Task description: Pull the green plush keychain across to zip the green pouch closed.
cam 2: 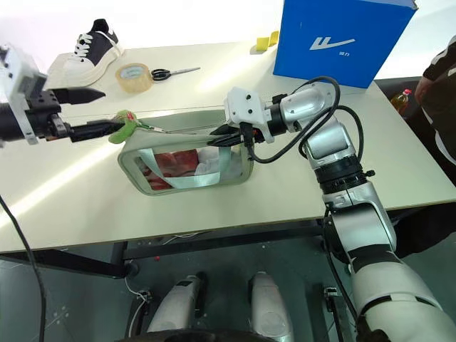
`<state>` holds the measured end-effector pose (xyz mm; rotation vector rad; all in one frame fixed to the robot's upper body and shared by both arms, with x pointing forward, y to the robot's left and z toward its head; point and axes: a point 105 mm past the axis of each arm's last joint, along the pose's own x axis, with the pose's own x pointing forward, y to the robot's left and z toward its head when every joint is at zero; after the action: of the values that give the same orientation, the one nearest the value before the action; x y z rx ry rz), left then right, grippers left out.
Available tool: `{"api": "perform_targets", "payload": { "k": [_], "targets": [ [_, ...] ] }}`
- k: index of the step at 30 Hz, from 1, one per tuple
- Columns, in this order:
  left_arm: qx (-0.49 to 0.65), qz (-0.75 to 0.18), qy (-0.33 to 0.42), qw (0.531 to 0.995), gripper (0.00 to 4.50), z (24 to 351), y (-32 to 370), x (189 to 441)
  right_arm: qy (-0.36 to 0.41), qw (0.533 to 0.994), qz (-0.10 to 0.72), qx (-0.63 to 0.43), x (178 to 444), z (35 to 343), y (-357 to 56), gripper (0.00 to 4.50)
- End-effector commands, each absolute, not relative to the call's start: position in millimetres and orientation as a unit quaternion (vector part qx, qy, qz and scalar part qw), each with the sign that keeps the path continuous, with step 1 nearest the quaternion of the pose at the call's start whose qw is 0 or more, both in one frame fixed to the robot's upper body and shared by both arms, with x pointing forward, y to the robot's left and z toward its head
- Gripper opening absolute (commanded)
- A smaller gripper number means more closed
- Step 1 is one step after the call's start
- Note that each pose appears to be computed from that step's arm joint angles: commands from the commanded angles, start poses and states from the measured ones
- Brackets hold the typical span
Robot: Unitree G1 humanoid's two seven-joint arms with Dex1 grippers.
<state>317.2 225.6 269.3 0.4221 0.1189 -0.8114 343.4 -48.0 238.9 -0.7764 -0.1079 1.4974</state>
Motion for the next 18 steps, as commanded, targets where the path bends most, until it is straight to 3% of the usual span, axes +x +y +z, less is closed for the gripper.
{"api": "perform_targets", "payload": {
  "k": [1,7,8,10,15,17,18],
  "targets": [
    [0.225,-0.392,0.055,0.891,4.50,267.6,224.8,318.3,-0.078,0.669,0.656,-0.342,335.4,256.1,-45.2,0.04],
    [0.232,-0.391,0.065,0.888,4.50,261.1,227.0,323.9,-0.080,0.673,0.653,-0.338,330.5,259.4,-43.5,0.04],
    [0.233,-0.390,0.065,0.888,4.25,259.9,227.2,325.4,-0.081,0.674,0.652,-0.337,330.3,260.1,-43.3,0.00],
    [0.229,-0.393,0.064,0.888,3.68,259.0,226.2,327.4,-0.082,0.675,0.651,-0.337,330.2,261.2,-43.0,0.00],
    [0.232,-0.394,0.060,0.887,0.93,258.7,225.2,330.8,-0.081,0.678,0.649,-0.336,330.8,261.6,-43.6,0.00],
    [0.234,-0.394,0.056,0.887,0.02,260.1,224.7,331.9,-0.080,0.679,0.648,-0.336,331.2,261.3,-44.2,0.00],
    [0.236,-0.393,0.051,0.888,0.02,262.0,224.2,332.9,-0.080,0.679,0.648,-0.336,331.1,261.3,-44.2,0.00]
  ]
}}
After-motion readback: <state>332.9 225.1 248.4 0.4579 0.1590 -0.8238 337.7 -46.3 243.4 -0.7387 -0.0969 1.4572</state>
